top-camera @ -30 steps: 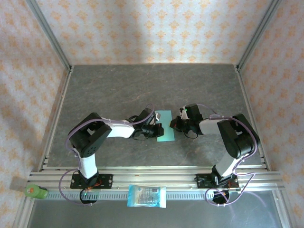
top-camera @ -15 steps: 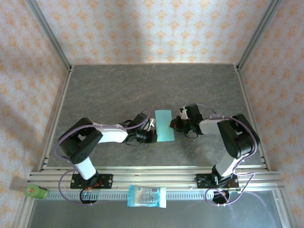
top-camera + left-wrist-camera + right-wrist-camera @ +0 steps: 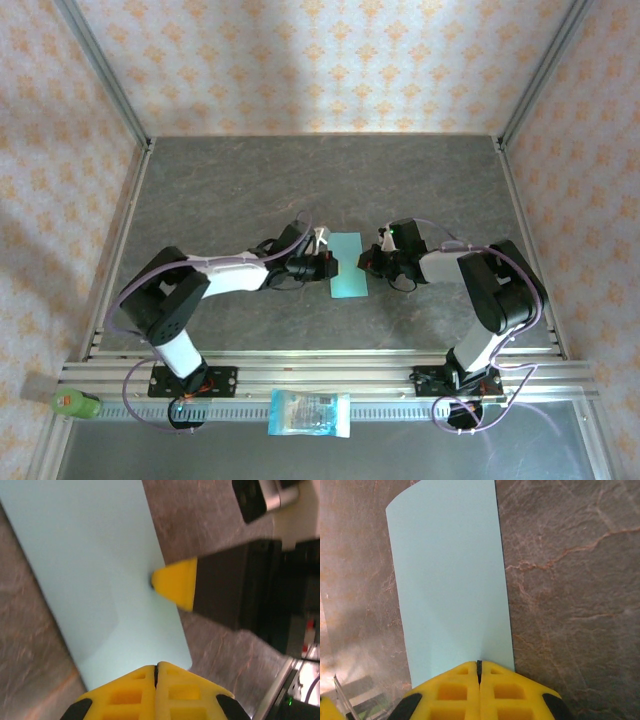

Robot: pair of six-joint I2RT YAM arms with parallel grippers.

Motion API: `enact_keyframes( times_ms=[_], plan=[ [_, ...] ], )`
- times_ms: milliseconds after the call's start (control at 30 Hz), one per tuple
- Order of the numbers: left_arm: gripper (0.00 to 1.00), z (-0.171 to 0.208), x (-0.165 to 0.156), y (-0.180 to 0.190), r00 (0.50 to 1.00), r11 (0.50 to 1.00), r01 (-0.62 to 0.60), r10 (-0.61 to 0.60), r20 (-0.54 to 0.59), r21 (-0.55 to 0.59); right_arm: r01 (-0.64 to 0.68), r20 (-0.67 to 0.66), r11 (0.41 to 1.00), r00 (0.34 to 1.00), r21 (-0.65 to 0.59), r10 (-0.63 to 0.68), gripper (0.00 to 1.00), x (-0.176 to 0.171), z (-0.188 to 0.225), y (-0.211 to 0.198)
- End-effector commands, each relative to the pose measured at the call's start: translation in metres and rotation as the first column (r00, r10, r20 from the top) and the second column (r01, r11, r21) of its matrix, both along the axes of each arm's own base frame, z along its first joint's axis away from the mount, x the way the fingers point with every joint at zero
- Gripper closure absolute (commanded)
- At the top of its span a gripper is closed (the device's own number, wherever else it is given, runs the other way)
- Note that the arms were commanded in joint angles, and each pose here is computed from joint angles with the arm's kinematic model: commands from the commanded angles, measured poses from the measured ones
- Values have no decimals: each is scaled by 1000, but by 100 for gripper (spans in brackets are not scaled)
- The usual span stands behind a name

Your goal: Fold a paper plane with a square sheet of paper (pick it up from the middle)

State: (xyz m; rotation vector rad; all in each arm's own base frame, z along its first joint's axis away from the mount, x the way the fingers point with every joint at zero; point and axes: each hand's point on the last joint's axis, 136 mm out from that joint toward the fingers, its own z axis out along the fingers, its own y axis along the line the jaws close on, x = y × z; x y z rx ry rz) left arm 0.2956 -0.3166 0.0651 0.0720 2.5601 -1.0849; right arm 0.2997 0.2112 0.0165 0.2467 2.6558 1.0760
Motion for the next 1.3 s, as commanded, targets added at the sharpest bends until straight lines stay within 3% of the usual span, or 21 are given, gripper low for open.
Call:
enact_keyframes(
  times_ms=[0, 333, 500, 633, 767, 967, 1067, 1267],
  plan=[
    [100, -6, 16, -8, 999, 999, -33, 33, -8, -28, 44, -240, 973, 965, -227, -100, 100, -55, -61, -46],
    [100, -60, -18, 17, 992, 995, 19, -7, -128, 96, 40, -241, 972, 966, -230, -97, 100, -57, -62, -48],
    [100, -61, -40, 32, 990, 985, 84, -64, -128, 150, 40, -245, 972, 965, -230, -97, 100, -59, -63, -48],
    [100, -56, -47, 41, 987, 956, 148, -127, -96, 254, 40, -244, 972, 965, -230, -97, 100, -59, -63, -48],
    [100, -25, -32, 35, 996, 976, 89, -92, 1, 201, 41, -246, 972, 964, -232, -99, 100, -59, -63, -48],
    [100, 12, -3, 2, 998, 999, 41, -41, 42, 5, 44, -244, 972, 964, -231, -102, 100, -58, -63, -48],
    [100, 12, 4, -15, 998, 997, 65, -64, 26, -40, 44, -248, 972, 963, -230, -102, 100, -59, -64, -48],
    [100, -24, 4, -17, 997, 998, 69, -69, -42, -7, 44, -249, 972, 963, -229, -102, 100, -59, -65, -48]
  ],
)
